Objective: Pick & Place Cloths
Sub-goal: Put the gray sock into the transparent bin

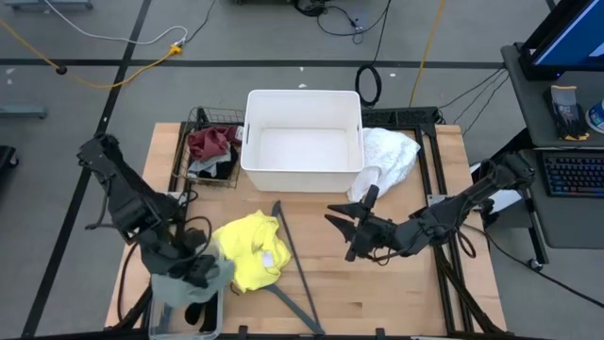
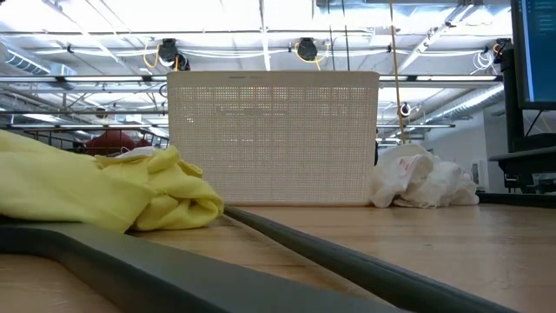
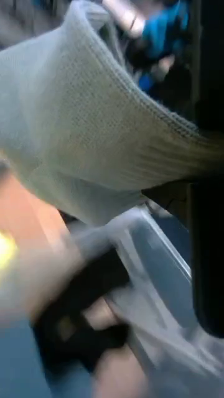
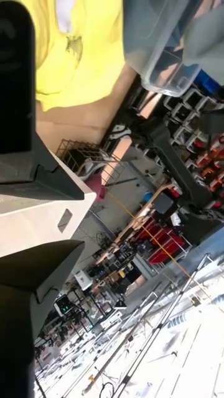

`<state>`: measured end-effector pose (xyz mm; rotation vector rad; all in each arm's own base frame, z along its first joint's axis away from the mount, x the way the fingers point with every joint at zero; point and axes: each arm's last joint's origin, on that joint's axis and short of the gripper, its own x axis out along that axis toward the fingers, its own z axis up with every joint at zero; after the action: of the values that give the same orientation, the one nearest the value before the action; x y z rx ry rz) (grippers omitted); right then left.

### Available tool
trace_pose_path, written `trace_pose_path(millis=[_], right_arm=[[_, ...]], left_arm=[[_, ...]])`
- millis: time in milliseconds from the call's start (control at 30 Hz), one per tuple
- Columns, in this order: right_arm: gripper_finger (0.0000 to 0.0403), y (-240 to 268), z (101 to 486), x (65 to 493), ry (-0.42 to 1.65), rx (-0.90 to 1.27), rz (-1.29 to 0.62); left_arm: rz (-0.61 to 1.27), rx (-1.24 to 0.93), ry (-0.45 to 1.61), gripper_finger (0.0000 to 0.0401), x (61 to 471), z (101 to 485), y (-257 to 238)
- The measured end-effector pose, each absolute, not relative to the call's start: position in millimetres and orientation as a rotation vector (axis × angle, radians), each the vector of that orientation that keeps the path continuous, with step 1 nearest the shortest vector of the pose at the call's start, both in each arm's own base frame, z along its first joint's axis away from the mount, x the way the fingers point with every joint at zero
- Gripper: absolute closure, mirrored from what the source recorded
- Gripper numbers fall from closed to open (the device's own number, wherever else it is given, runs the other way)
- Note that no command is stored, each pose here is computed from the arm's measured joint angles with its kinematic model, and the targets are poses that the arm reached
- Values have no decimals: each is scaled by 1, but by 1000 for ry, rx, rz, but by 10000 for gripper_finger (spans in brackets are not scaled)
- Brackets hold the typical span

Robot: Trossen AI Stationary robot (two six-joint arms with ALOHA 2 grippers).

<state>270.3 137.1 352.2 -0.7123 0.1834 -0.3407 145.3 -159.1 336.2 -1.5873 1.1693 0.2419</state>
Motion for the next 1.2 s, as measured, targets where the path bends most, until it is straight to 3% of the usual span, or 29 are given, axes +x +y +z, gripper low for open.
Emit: trace_pose_path(millis=[233, 500, 1000, 1200], right_arm=[[298, 137, 345, 270, 185, -714, -340], [299, 137, 345, 270, 186, -715, -341], [297, 137, 345, 270, 186, -716, -340], [298, 137, 345, 270, 186, -715, -340]], left_arm=[[442, -1608, 1404, 399, 124, 327, -164], [645, -1616, 1415, 399, 122, 316, -168], [949, -1360, 1504, 391, 142, 264, -200], [965, -1276, 1503, 394, 147, 250, -207]])
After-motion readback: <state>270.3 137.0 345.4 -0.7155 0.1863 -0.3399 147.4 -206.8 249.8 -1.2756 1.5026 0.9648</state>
